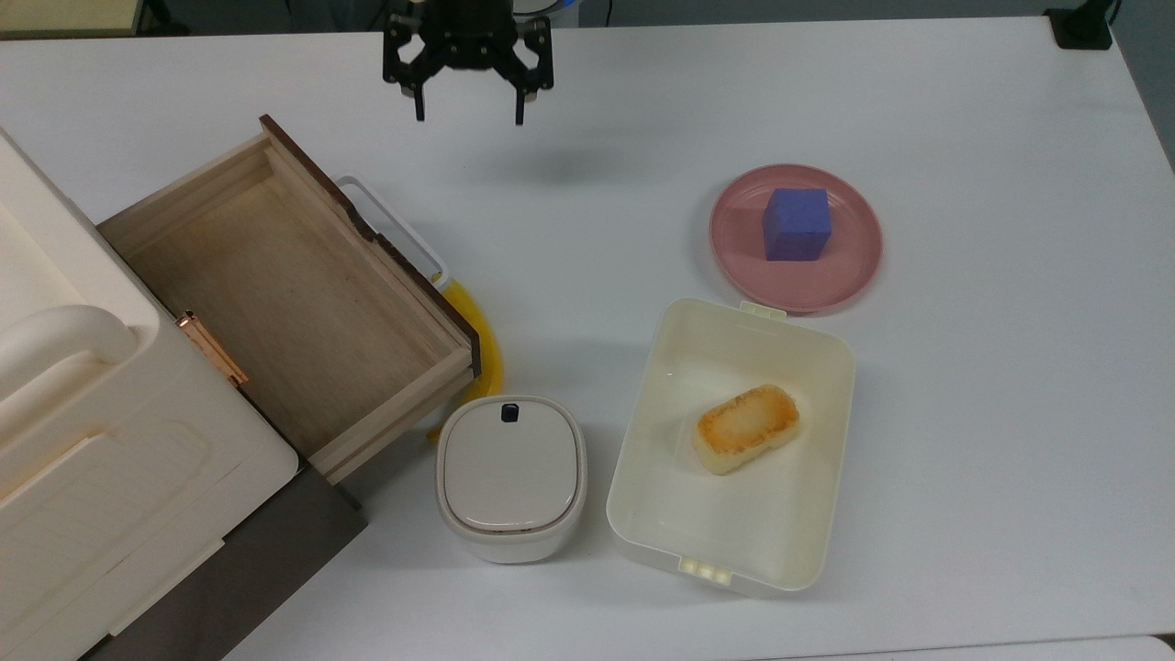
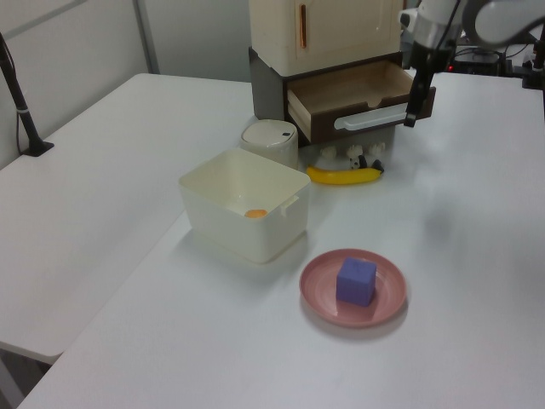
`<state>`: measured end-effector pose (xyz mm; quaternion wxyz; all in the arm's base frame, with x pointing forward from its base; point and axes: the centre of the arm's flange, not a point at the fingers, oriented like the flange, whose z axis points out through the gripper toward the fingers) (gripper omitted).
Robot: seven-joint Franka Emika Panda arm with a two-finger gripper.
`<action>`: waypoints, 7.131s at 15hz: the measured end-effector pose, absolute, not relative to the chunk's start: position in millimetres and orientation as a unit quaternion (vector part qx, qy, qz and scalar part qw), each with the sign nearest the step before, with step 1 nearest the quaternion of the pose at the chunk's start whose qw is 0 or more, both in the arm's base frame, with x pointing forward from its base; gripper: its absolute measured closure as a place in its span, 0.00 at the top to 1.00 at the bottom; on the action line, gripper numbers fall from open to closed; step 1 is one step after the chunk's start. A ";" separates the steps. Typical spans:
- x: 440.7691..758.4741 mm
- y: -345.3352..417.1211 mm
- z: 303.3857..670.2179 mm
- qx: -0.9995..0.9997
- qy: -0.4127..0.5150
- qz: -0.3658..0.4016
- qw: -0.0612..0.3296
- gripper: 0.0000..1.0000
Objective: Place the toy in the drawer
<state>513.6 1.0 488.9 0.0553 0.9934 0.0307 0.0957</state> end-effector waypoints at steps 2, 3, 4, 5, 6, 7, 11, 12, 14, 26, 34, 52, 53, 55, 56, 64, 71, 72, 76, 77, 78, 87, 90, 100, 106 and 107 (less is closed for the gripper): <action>511.7 1.2 475.6 0.991 0.031 0.106 0.072 1.00; 510.9 0.2 470.7 0.990 0.033 0.111 0.079 1.00; 510.2 -0.7 466.1 0.989 0.036 0.115 0.084 1.00; 509.5 -1.7 461.8 0.988 0.040 0.119 0.088 1.00; 509.2 -2.5 457.0 0.987 0.045 0.124 0.093 1.00; 509.2 -3.8 451.9 0.986 0.050 0.128 0.098 1.00; 514.7 -17.7 430.0 0.980 0.071 0.138 0.125 1.00; 517.2 -20.9 423.9 0.978 0.078 0.141 0.131 1.00; 521.6 -25.5 410.0 0.976 0.087 0.144 0.136 1.00; 527.2 -23.6 356.2 0.980 0.037 0.118 0.159 1.00; 541.7 -12.3 339.7 0.973 -0.039 0.207 0.093 1.00; 545.3 -49.5 314.6 0.959 -0.027 0.275 0.069 0.99; 544.7 -53.3 314.9 0.958 -0.025 0.277 0.071 0.98; 543.8 -57.1 314.6 0.958 -0.021 0.277 0.074 0.97; 543.5 -57.1 314.0 0.958 -0.018 0.277 0.076 0.96; 545.3 -57.5 304.8 0.960 -0.014 0.270 0.076 0.91; 553.5 -57.9 299.6 0.960 -0.012 0.270 0.075 0.87; 553.6 -56.5 298.3 0.960 -0.010 0.269 0.075 0.86; 553.7 -48.7 289.4 0.963 -0.003 0.262 0.071 0.82; 553.6 -48.1 287.1 0.963 -0.003 0.260 0.071 0.82; 553.6 -48.1 285.4 0.963 -0.003 0.258 0.070 0.81; 555.9 -33.8 286.2 0.963 0.010 0.261 0.067 0.59; 556.9 -33.5 287.3 0.963 0.011 0.262 0.067 0.41; 558.0 -33.8 288.6 0.962 0.011 0.264 0.067 0.07; 561.2 -36.5 298.8 0.959 -0.002 0.274 0.067 0.64; 561.8 -36.5 303.5 0.958 -0.009 0.279 0.065 0.72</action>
